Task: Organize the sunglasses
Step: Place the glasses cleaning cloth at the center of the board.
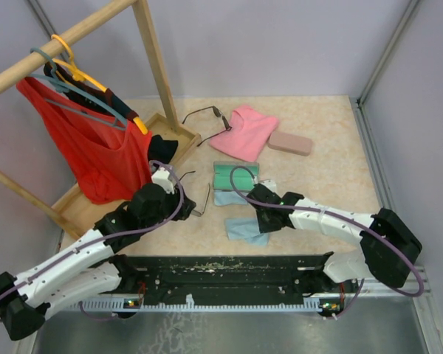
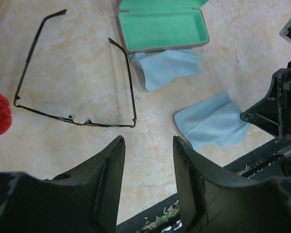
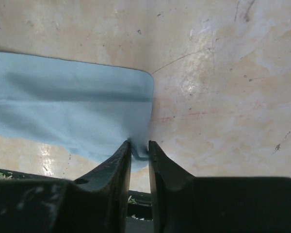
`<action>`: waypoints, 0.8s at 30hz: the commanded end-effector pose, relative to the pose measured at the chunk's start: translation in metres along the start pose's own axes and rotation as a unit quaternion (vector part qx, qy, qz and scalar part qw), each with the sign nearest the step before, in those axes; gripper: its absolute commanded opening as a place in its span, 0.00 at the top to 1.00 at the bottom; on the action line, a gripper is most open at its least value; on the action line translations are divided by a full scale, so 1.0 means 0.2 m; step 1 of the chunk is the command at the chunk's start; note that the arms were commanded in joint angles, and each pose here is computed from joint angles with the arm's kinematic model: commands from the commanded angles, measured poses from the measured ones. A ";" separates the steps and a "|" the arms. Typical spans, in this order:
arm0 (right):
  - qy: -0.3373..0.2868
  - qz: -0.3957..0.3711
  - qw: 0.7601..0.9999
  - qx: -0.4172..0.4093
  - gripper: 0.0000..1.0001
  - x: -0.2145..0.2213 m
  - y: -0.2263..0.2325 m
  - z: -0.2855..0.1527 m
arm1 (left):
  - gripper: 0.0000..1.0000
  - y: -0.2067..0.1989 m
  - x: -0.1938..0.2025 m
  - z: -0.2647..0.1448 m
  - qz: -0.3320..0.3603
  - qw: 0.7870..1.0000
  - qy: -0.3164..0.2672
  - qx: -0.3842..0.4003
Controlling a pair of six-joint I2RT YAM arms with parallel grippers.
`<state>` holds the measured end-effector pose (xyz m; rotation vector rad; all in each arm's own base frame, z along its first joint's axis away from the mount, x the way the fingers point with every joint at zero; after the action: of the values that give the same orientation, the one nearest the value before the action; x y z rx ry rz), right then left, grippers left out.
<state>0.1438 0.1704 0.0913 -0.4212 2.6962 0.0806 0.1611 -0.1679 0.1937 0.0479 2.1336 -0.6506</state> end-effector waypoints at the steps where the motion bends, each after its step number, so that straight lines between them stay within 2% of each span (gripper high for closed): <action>1: -0.022 0.025 0.999 0.018 0.74 -0.05 0.00 -0.04 | 0.50 -0.04 0.06 0.04 -0.010 0.999 0.027 0.039; 5: -0.054 0.045 0.997 0.012 0.55 -0.07 -0.01 -0.07 | 0.51 -0.08 0.14 0.09 -0.023 0.996 0.054 0.073; 7: -0.075 0.052 0.996 0.007 0.50 -0.11 -0.01 -0.10 | 0.52 -0.11 0.17 0.12 -0.023 0.994 0.066 0.081; 12: -0.113 0.077 0.991 -0.011 0.48 -0.19 -0.07 -0.13 | 0.54 -0.22 0.26 0.20 -0.001 0.994 0.090 0.061; 18: -0.154 0.123 0.980 -0.033 0.48 -0.21 -0.15 -0.13 | 0.60 -0.27 0.38 0.31 -0.008 0.992 0.123 0.037; 24: -0.185 0.156 0.970 -0.029 0.48 -0.21 -0.20 -0.15 | 0.61 -0.31 0.40 0.42 -0.005 0.992 0.129 0.008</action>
<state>0.1698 0.1392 0.1203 -0.0645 2.4761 0.2264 0.1438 -0.2547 0.1056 0.2008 2.4365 -0.6697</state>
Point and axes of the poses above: each gripper's point midway between its finger pads, its own z axis out along the fingers, its own y axis along the line the jaws close on, x = y × z, the point moved 6 cm from there along -z, back along the fingers, and after that the axes turned 6 degrees about -z, right-handed, at the moved point
